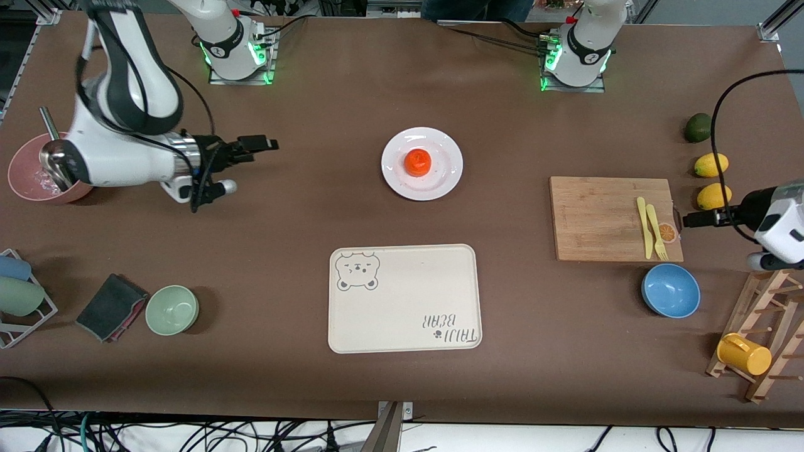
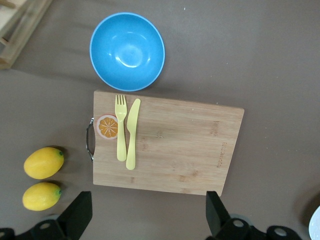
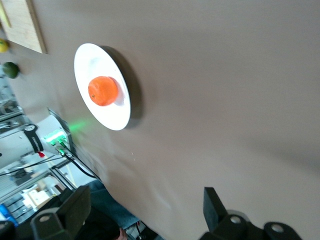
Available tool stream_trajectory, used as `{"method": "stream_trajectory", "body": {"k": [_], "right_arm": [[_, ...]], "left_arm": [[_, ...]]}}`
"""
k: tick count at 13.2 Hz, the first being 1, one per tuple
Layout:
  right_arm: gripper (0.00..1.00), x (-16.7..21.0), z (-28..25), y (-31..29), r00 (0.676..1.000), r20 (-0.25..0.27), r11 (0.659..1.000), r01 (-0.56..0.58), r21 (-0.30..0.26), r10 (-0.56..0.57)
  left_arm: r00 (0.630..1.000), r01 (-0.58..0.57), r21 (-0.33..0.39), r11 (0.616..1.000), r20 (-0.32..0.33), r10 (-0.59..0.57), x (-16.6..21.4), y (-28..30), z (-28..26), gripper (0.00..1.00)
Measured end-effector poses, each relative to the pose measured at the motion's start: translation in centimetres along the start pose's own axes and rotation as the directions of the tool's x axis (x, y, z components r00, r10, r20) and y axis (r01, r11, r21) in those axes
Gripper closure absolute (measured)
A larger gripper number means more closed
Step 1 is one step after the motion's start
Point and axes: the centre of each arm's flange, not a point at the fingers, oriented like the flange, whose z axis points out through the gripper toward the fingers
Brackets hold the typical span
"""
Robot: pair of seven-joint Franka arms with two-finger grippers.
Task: Place orange and plate with both arms
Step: 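Grasp the white plate rim with the right gripper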
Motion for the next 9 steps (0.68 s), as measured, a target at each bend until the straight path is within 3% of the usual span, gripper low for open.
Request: {"method": "stream_trajectory", "body": {"k": [2,5,7,9], "right_arm": [[0.00,1.1,4.9,-0.1,0.999,-0.041,1.000,0.010,0.019,-0.009],[0.00,3.4,11.8,-1.9,0.989,-0.146,0.997,0.028,0.074,-0.016],[0.00,4.2,16.7,-2.2,0.979,-0.203,0.993,0.032,0.113,-0.009],[0.00,4.4,21.1,-2.2,0.974,-0.226,0.987,0.033,0.158,0.003]], "left_arm": [[1.000,-0.010,-0.001,1.000,-0.007,0.010,-1.0,1.5,-1.5,0.00],[1.000,0.011,-0.018,1.000,-0.016,-0.012,-2.7,3.7,-3.0,0.00],[0.999,-0.021,-0.013,1.000,-0.047,0.021,-5.0,4.5,-5.1,0.00],[0.994,-0.042,0.005,0.999,-0.096,0.042,-7.9,5.1,-8.1,0.00]]}}
